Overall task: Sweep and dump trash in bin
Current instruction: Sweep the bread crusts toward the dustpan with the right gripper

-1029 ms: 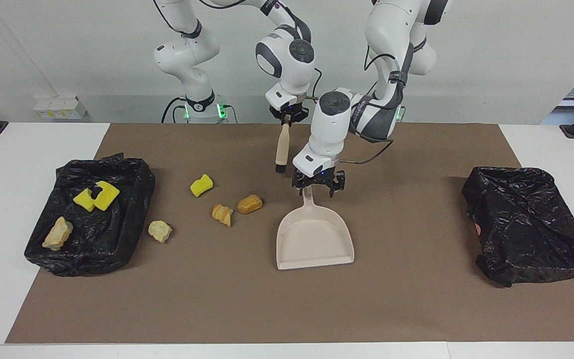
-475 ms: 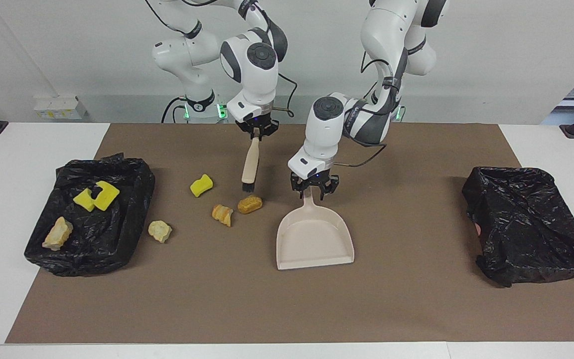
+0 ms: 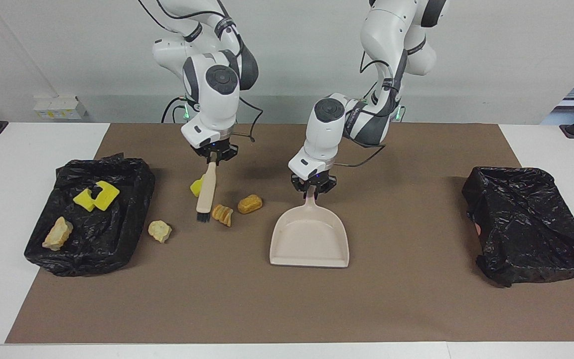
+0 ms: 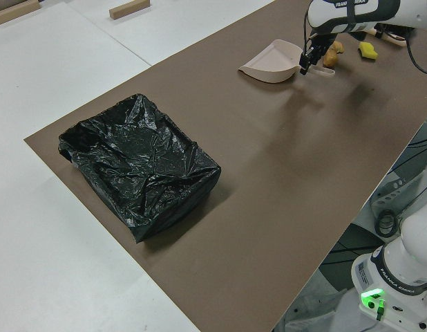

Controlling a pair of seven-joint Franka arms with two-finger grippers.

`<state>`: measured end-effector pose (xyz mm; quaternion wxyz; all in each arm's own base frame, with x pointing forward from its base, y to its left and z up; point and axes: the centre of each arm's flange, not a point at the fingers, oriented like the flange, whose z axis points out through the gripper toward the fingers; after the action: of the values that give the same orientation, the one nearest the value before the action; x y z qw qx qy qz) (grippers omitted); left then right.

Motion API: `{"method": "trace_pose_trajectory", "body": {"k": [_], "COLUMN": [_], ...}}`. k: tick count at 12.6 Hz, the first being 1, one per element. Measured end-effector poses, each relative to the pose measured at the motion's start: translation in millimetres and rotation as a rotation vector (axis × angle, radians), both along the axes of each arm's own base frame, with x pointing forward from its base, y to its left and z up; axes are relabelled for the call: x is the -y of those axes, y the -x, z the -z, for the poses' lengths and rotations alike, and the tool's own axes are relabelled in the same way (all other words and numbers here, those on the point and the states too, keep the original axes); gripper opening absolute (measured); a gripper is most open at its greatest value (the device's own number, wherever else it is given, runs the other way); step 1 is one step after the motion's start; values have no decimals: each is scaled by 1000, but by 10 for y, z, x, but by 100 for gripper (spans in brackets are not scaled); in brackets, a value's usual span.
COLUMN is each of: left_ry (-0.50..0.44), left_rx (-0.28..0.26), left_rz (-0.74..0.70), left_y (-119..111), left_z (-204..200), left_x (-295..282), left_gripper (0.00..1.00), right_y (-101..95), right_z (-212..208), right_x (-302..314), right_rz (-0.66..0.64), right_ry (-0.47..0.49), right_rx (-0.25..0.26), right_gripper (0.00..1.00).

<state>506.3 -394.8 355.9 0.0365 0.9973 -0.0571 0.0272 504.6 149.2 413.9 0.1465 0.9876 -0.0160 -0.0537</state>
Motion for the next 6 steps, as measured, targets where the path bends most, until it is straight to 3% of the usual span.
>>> {"method": "trace_pose_trajectory", "body": {"k": [3,6], "left_ry": [-2,-42], "left_rx": [8,-22], "left_rz": [17,173], "left_y": [-34,-37], "left_z": [-57,-272], "left_x": [-50,-243], "left_gripper": [32,32], "right_y": [-300,-446], "right_z": [163,433], "right_x": [572,875], "right_rz": [-52,-82], "right_ry": [113,210], "right_rx": [-20,-51], "right_gripper": [26,26]}}
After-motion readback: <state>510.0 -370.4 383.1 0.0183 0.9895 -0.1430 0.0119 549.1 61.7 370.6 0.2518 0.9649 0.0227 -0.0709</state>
